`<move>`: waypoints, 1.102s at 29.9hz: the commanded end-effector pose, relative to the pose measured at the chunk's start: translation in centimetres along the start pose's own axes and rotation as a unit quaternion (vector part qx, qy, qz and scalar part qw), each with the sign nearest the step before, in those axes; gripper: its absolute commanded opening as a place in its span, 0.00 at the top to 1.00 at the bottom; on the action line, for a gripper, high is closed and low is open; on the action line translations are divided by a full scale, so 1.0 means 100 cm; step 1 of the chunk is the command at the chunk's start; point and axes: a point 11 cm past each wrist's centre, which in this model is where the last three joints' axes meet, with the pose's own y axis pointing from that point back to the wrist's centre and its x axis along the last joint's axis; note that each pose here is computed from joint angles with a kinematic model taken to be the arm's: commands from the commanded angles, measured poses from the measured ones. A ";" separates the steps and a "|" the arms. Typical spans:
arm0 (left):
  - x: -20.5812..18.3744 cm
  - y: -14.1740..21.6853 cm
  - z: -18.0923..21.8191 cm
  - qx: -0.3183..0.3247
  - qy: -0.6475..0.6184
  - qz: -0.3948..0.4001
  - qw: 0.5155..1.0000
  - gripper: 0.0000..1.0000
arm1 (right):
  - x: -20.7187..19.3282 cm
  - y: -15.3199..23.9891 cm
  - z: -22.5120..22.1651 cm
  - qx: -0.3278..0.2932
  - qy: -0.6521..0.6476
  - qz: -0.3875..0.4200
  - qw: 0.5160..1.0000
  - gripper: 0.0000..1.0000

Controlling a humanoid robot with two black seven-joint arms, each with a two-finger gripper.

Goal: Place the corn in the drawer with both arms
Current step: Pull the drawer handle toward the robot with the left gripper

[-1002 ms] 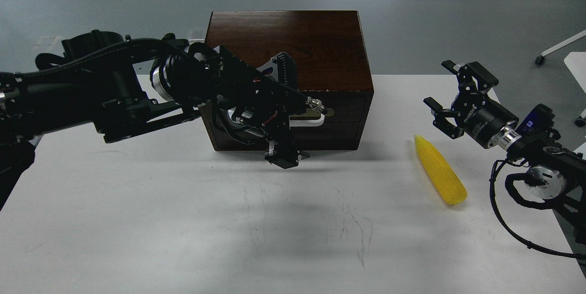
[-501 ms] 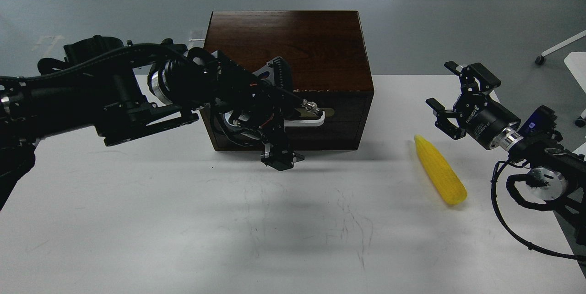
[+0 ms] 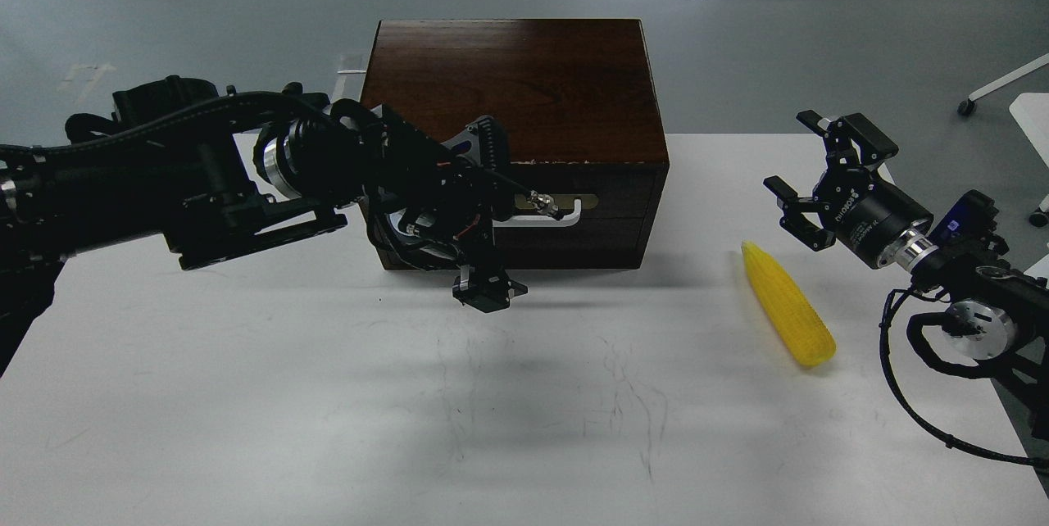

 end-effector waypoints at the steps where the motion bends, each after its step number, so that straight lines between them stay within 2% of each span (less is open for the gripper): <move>1: 0.002 -0.001 0.004 -0.005 -0.004 0.002 1.000 0.02 | 0.001 0.001 0.000 0.000 0.000 0.001 1.000 0.00; 33: 0.007 0.010 0.058 -0.070 -0.060 0.012 0.996 0.02 | 0.002 0.004 0.005 -0.005 -0.002 0.004 1.000 0.00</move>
